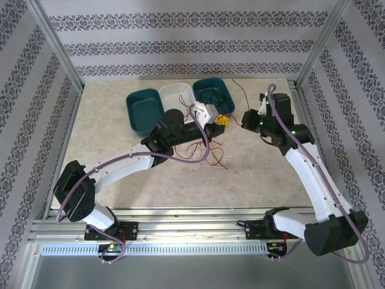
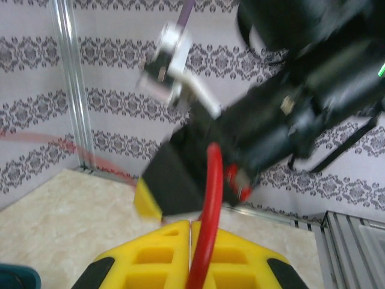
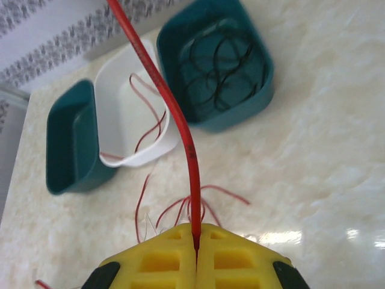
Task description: Untangle the cables
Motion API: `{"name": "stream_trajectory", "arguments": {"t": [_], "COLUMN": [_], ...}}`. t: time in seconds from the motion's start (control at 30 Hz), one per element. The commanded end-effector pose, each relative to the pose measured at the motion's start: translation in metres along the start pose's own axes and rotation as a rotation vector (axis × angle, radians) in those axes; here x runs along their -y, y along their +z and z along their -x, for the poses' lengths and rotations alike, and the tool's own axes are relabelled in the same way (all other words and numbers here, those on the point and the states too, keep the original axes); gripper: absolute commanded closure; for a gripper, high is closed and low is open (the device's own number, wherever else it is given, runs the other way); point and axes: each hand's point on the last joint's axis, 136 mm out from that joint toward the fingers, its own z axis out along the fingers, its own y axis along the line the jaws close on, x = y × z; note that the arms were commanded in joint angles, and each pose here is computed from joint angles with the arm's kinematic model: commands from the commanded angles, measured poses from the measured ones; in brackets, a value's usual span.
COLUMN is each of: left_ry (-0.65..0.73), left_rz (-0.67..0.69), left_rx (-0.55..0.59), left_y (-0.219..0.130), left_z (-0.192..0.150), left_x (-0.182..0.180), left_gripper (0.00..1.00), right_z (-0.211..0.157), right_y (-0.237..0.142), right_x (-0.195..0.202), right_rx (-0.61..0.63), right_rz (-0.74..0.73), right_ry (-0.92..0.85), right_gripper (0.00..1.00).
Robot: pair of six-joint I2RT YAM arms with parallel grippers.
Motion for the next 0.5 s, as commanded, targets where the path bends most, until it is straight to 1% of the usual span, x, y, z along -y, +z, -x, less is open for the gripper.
{"name": "stream_trajectory", "arguments": {"t": [0.0,0.1,0.2,0.3,0.33,0.47], "left_ry": [0.067,0.063,0.036,-0.005,-0.02,-0.099], "left_rz": [-0.002,0.009,0.069,0.146,0.153,0.109], "left_rx": [0.091,0.118,0.135,0.142,0.143,0.127], "left_y": [0.006,0.011,0.012,0.008,0.006,0.006], "left_z": [0.033,0.038,0.037,0.031,0.028,0.005], "left_x": [0.001,-0.002,-0.014,-0.029,-0.031,-0.025], "left_gripper": [1.0,1.0,1.0,1.0,1.0,1.0], "right_z": [-0.019,-0.038,-0.046,-0.04,-0.038,-0.026], "right_y": [0.019,0.036,0.042,0.039,0.037,0.024], "right_x": [-0.032,-0.046,-0.059,-0.065,-0.064,-0.052], "right_rx": [-0.079,-0.146,-0.162,-0.133,-0.12,-0.061], "right_rz": [0.167,0.22,0.256,0.276,0.266,0.203], "right_ry": [0.039,0.046,0.03,0.025,0.021,0.006], "right_gripper": [1.0,1.0,1.0,1.0,1.0,1.0]}}
